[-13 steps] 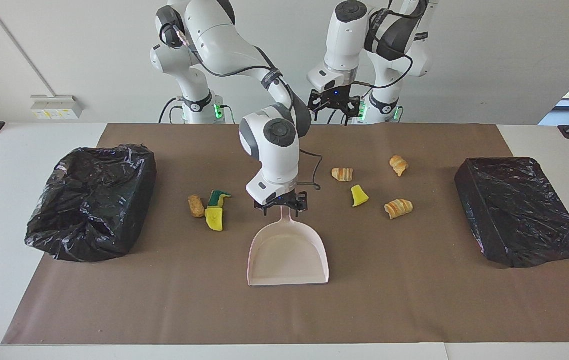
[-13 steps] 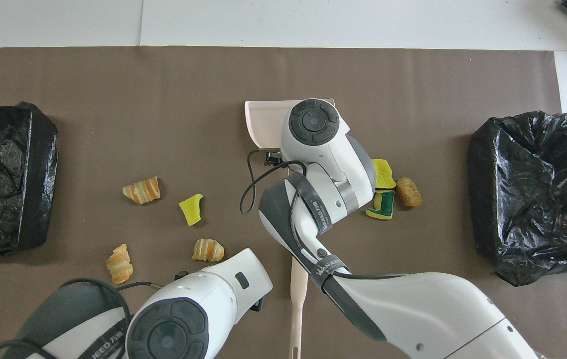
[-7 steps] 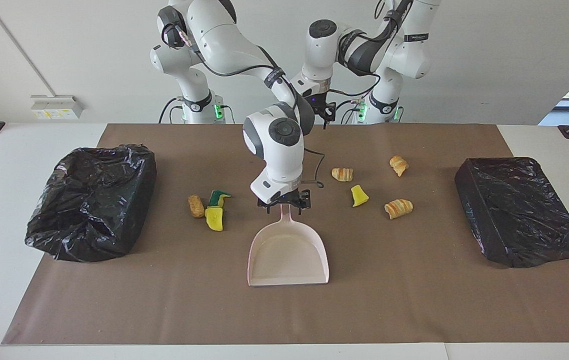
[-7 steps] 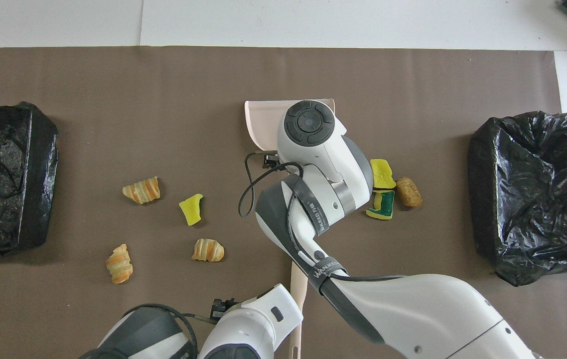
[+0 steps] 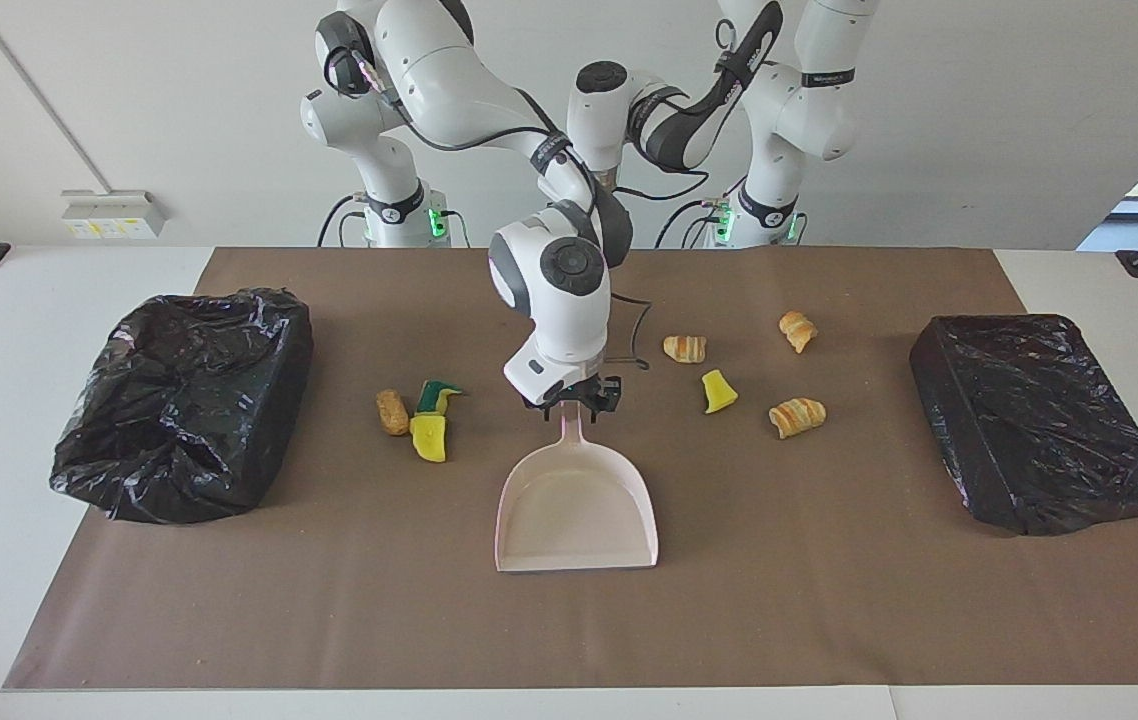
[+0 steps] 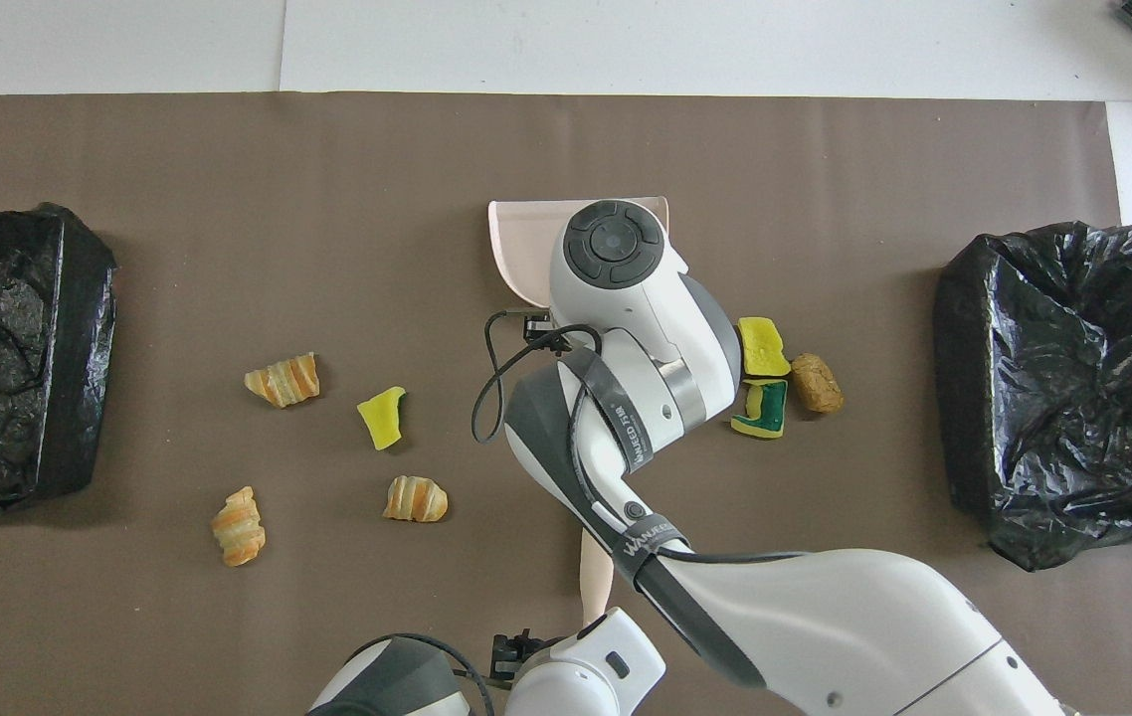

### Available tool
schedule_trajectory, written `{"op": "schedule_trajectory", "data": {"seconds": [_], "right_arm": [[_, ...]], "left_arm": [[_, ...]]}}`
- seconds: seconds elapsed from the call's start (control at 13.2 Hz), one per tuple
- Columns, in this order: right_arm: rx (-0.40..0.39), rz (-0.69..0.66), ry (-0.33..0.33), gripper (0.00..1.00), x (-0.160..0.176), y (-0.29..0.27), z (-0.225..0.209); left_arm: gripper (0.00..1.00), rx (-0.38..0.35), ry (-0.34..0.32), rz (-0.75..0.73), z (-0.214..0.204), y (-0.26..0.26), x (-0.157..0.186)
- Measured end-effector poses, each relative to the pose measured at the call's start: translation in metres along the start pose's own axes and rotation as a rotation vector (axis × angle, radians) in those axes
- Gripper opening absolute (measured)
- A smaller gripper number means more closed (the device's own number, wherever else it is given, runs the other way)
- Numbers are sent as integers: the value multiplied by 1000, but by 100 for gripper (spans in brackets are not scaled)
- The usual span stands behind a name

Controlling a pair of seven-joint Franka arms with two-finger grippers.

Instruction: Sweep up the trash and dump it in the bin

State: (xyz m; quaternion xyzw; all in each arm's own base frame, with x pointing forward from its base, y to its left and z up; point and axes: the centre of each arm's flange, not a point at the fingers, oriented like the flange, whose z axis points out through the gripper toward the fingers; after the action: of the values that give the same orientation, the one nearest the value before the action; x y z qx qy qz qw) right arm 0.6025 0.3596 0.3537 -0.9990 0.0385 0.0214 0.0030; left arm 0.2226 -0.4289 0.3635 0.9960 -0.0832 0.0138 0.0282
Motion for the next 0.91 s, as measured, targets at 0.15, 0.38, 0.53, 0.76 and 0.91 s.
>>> {"op": "schedule_trajectory", "data": {"seconds": [0.15,0.38,0.53,0.76,0.91], "right_arm": [[1,-24,0,34,2,2,0],[2,-150,4,32,9,13,-3],[12,-239,19,32,24,39,-21],[9,-444,-27,32,25,89,-76],[14,-591,-57,32,13,113,-113]], "left_arm": [[85,0,0,0,2,2,-1],[74,-3,-2,3,2,4,-4],[70,-4,-4,10,2,6,-7],[70,-9,-9,22,5,12,-14],[70,-3,-16,32,11,16,-18]]}}
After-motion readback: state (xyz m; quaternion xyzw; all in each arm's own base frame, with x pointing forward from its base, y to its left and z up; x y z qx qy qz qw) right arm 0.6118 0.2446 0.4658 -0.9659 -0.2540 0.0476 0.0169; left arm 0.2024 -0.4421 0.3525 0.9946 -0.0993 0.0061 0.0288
